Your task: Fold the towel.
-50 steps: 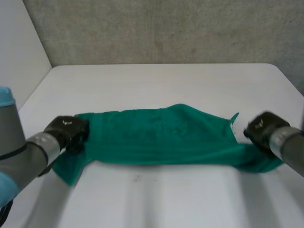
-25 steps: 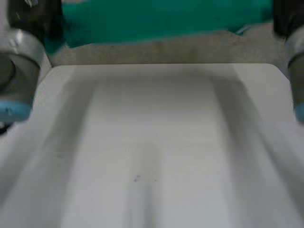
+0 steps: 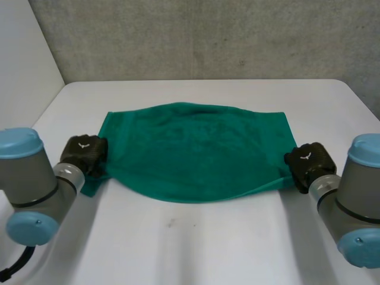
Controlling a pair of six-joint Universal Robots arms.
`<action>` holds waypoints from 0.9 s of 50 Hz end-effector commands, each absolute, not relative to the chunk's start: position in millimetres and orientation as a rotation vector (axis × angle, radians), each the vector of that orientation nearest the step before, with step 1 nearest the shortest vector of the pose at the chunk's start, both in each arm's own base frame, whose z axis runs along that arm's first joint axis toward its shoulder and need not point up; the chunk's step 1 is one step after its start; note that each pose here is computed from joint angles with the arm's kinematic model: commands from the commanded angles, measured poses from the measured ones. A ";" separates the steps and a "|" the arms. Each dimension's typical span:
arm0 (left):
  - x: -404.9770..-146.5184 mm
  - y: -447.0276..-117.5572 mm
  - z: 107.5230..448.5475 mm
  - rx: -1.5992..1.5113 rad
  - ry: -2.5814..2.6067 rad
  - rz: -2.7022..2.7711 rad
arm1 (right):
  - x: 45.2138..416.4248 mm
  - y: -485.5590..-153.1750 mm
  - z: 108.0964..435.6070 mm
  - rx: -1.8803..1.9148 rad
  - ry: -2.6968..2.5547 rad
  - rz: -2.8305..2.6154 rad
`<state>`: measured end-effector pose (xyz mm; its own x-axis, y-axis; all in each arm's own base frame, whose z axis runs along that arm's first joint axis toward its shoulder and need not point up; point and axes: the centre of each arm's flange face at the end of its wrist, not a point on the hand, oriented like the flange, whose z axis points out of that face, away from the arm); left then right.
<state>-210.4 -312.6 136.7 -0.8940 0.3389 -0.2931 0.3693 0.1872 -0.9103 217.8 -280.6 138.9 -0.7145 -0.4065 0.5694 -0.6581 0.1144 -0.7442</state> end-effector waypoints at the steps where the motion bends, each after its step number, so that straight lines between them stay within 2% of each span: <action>1: -208.8 -295.1 171.1 0.714 2.347 -1.927 | 208.7 -274.2 151.1 0.974 -2.211 1.705; 6: -203.8 -278.1 193.6 0.698 2.309 -1.973 | 206.1 -273.7 147.8 0.930 -2.255 1.706; 10: -197.2 -259.2 198.5 0.688 2.334 -1.944 | 200.6 -277.6 147.6 0.863 -2.300 1.717; 17: -187.7 -222.7 189.7 0.713 2.441 -1.806 | 198.4 -278.3 145.8 0.848 -2.315 1.709; 22: -187.2 -217.6 183.0 0.730 2.477 -1.767 | 198.3 -277.9 145.0 0.850 -2.317 1.705; 28: -182.6 -229.5 169.5 0.712 2.520 -1.708 | 197.7 -276.5 142.0 0.854 -2.328 1.691; 39: -191.4 -284.4 138.1 0.708 2.525 -1.690 | 202.2 -270.7 136.4 0.914 -2.344 1.684; 45: -194.6 -300.9 127.6 0.705 2.511 -1.703 | 202.4 -270.6 136.4 0.919 -2.344 1.685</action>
